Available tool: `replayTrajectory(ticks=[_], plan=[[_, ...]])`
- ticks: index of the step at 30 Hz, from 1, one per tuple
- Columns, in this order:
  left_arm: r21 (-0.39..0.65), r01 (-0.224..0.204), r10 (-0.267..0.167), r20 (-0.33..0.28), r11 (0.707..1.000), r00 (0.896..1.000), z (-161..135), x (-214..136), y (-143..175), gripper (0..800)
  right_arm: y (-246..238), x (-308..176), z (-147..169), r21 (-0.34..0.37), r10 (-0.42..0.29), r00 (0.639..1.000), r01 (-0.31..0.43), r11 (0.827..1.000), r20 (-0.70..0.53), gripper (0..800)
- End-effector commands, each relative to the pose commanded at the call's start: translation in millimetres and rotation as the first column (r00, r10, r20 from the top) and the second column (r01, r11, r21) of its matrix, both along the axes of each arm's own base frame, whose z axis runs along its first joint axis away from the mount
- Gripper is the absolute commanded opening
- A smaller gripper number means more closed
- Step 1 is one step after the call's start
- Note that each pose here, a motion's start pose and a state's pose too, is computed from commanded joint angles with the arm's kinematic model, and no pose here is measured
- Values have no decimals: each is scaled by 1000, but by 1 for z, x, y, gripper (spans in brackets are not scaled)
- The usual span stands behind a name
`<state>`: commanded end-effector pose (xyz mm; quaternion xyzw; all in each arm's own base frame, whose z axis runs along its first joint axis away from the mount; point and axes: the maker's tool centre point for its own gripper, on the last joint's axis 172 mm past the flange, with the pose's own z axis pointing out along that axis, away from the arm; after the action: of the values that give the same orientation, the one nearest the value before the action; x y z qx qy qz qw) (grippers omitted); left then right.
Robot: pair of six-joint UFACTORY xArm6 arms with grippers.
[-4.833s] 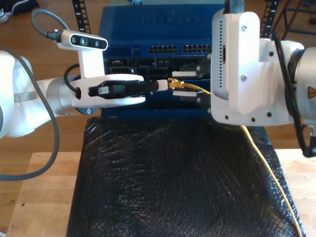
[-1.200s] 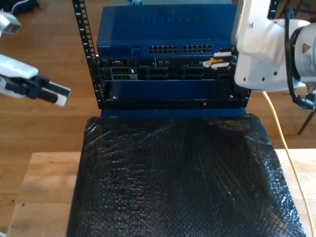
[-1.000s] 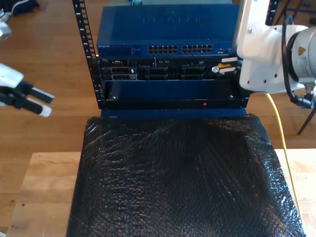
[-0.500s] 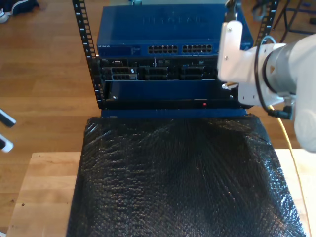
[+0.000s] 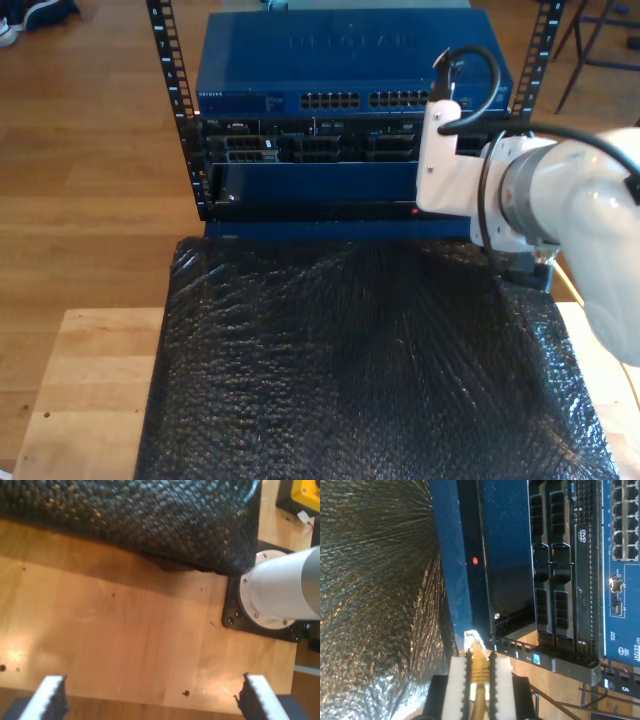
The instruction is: Grab the cable and plug it in
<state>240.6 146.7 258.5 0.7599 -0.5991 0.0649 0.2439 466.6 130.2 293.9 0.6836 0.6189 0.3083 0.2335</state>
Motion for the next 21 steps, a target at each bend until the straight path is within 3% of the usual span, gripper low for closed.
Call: replayTrajectory(ticks=[5,11,17,21], plan=[[-40,21,-20,33,999,999,-9,-25,8,798,2,2,-12,0,-1,1000,1,1000,-18,1],[-54,81,-78,43,995,996,-20,-62,22,798,3,1,-15,4,4,1000,-4,1000,-17,1],[-115,159,-148,98,981,984,-37,-103,19,798,4,2,-18,6,5,1000,-5,1000,-21,1],[-158,173,-152,134,972,979,-47,-128,17,799,4,2,-18,6,6,1000,-6,1000,-21,1]])
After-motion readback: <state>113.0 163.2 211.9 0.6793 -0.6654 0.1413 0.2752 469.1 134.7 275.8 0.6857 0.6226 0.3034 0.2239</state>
